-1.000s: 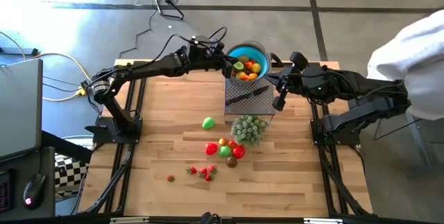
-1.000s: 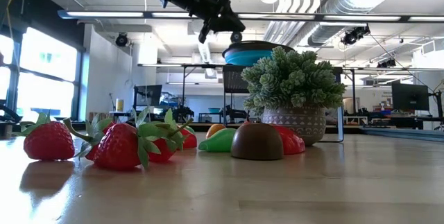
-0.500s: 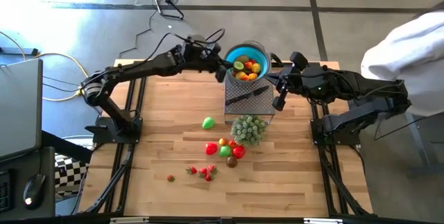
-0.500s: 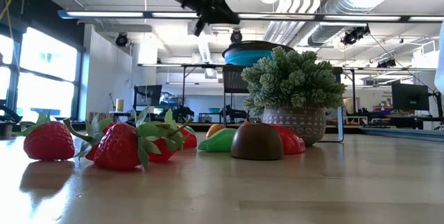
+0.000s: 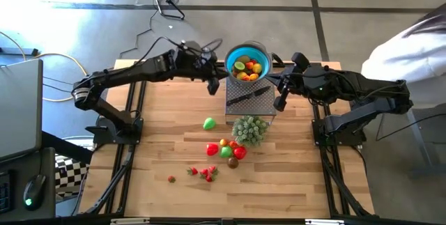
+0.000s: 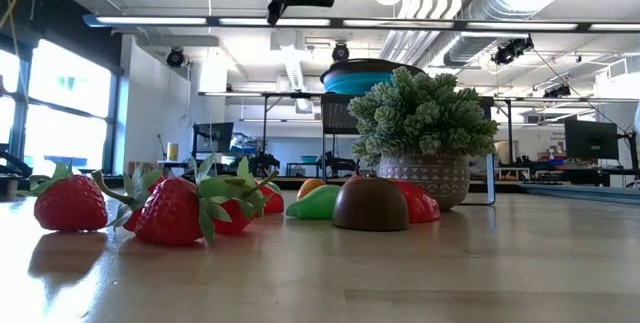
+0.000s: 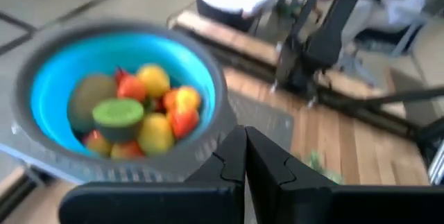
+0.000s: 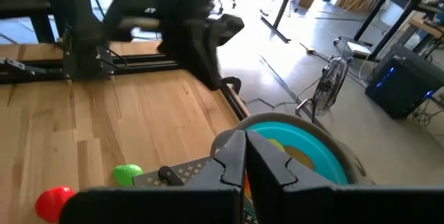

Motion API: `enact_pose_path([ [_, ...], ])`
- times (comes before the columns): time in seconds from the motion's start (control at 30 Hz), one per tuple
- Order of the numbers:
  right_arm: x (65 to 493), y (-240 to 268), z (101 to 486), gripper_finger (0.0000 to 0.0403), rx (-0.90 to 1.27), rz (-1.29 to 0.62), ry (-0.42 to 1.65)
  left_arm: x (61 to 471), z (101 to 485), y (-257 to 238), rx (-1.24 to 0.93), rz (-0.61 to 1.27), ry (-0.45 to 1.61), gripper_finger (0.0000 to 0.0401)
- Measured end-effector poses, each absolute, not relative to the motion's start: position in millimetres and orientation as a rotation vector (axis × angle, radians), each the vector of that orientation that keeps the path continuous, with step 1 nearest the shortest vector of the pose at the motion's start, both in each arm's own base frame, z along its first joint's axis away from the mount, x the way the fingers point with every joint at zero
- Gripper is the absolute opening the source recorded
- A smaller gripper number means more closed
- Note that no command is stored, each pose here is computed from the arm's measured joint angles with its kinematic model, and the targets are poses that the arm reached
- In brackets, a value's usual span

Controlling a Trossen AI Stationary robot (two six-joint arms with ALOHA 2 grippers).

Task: Pick & Place Fruit
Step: Put the green pear into the blue strainer bowl

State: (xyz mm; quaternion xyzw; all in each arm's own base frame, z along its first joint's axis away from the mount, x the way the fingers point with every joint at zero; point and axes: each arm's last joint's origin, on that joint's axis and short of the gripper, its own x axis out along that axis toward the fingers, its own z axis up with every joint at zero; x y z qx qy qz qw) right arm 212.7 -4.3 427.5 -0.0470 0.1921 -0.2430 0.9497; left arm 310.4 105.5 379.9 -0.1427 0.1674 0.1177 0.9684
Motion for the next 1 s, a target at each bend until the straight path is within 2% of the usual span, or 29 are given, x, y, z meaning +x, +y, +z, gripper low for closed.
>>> enact_pose_path([
  [0.3, 212.5, -4.3, 427.0, 0.0004, -0.085, -0.496, 0.393, 316.1, 363.6, 57.6, -0.258, 0.207, 0.528, 0.0001],
  [0.63, 212.4, -4.2, 426.7, 0.0004, -0.085, -0.492, 0.396, 315.3, 367.4, -5.9, -0.215, 0.227, 0.509, 0.0001],
  [1.0, 212.2, -3.5, 425.2, 0.0004, -0.078, -0.464, 0.412, 312.6, 333.8, -61.0, -0.340, 0.182, 0.374, 0.0001],
])
